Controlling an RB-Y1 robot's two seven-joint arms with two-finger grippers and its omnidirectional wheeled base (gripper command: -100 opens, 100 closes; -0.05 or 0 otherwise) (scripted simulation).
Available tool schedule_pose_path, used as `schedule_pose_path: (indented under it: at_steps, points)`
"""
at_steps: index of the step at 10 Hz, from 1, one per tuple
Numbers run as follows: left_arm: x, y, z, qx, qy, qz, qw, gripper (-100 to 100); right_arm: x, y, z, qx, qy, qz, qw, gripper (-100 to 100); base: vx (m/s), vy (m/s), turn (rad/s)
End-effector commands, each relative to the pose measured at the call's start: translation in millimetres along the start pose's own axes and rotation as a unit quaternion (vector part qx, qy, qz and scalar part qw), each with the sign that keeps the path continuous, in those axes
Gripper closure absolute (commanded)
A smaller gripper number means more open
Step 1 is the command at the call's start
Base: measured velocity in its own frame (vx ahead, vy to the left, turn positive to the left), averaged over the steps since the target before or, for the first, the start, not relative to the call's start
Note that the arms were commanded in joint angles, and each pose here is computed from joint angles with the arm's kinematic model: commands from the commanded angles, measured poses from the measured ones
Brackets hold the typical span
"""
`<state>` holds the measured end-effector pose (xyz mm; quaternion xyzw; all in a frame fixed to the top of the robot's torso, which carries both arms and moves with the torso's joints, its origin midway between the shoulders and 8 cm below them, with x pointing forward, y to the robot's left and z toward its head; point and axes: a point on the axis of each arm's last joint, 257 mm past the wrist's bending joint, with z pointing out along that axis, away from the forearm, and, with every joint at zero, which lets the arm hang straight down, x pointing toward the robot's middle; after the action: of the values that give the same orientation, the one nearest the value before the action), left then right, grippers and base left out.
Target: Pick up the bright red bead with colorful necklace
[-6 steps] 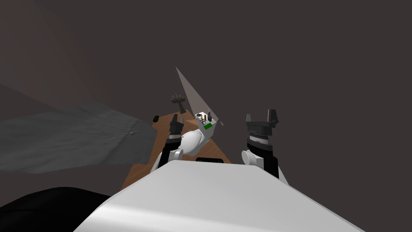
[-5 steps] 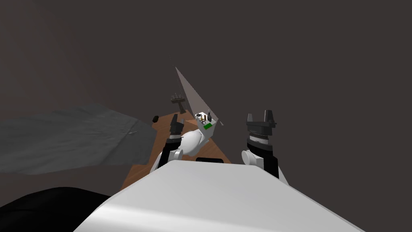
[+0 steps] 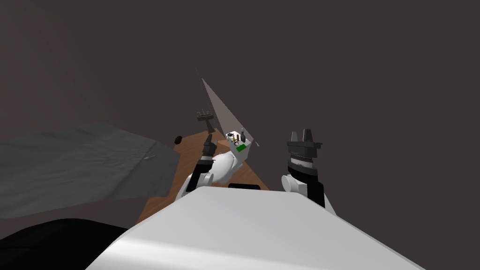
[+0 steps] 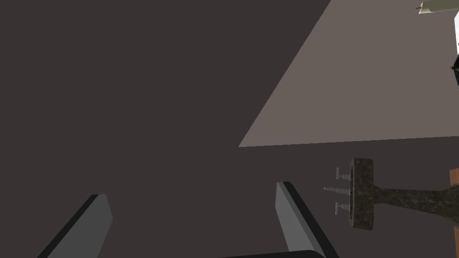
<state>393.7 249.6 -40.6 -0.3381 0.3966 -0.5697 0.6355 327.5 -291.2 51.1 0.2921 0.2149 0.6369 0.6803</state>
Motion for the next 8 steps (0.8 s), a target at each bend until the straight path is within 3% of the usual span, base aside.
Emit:
schedule_pose_path:
  at_steps: [1, 8]
  points:
    - [6.7, 16.2, 0.6, -0.024, 0.007, -0.001, 0.9997, -100, 0.0, 0.0, 0.0, 0.000, 0.000, 0.000, 1.0000, 0, 0.046, 0.008, -0.056]
    - [26.4, 85.9, -1.4, -0.125, 0.025, -0.010, 0.9917, -100, 0.0, 0.0, 0.0, 0.000, 0.000, 0.000, 1.0000, 0, 0.040, 0.011, -0.066]
